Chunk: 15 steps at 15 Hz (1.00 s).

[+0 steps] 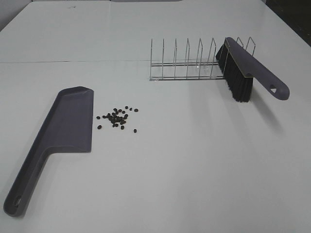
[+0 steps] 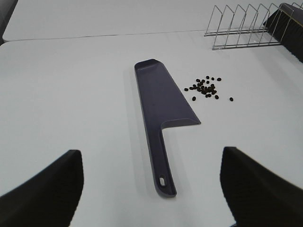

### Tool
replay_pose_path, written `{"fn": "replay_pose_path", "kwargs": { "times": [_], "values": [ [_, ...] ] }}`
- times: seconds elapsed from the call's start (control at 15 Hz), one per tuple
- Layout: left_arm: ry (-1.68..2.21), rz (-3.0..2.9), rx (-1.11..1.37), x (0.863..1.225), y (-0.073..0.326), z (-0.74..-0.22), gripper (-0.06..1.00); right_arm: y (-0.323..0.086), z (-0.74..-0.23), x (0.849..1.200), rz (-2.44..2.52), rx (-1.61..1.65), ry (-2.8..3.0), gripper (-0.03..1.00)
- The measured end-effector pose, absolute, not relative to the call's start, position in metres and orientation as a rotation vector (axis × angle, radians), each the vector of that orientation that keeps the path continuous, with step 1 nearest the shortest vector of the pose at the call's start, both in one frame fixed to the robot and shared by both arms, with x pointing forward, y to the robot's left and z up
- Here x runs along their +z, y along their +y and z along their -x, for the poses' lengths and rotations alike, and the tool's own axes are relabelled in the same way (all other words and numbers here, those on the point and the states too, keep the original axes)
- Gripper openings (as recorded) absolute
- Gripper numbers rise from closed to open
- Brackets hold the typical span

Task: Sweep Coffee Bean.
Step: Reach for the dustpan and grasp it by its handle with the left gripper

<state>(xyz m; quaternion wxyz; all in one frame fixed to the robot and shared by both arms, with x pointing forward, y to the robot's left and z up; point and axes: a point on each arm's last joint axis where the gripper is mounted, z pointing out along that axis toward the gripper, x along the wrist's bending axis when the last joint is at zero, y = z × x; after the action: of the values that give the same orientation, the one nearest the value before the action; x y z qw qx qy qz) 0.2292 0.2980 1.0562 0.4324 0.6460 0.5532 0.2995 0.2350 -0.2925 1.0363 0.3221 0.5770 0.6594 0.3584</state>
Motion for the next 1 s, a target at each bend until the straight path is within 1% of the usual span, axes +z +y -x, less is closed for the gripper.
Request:
{"fn": "replay_pose_path", "kwargs": {
  "times": [1.0],
  "values": [
    [1.379, -1.610, 0.746, 1.0562, 0.2980, -0.2292, 0.72, -0.2925, -0.2350, 1.0363, -1.515, 0.941, 1.731, 0.75]
  ]
}}
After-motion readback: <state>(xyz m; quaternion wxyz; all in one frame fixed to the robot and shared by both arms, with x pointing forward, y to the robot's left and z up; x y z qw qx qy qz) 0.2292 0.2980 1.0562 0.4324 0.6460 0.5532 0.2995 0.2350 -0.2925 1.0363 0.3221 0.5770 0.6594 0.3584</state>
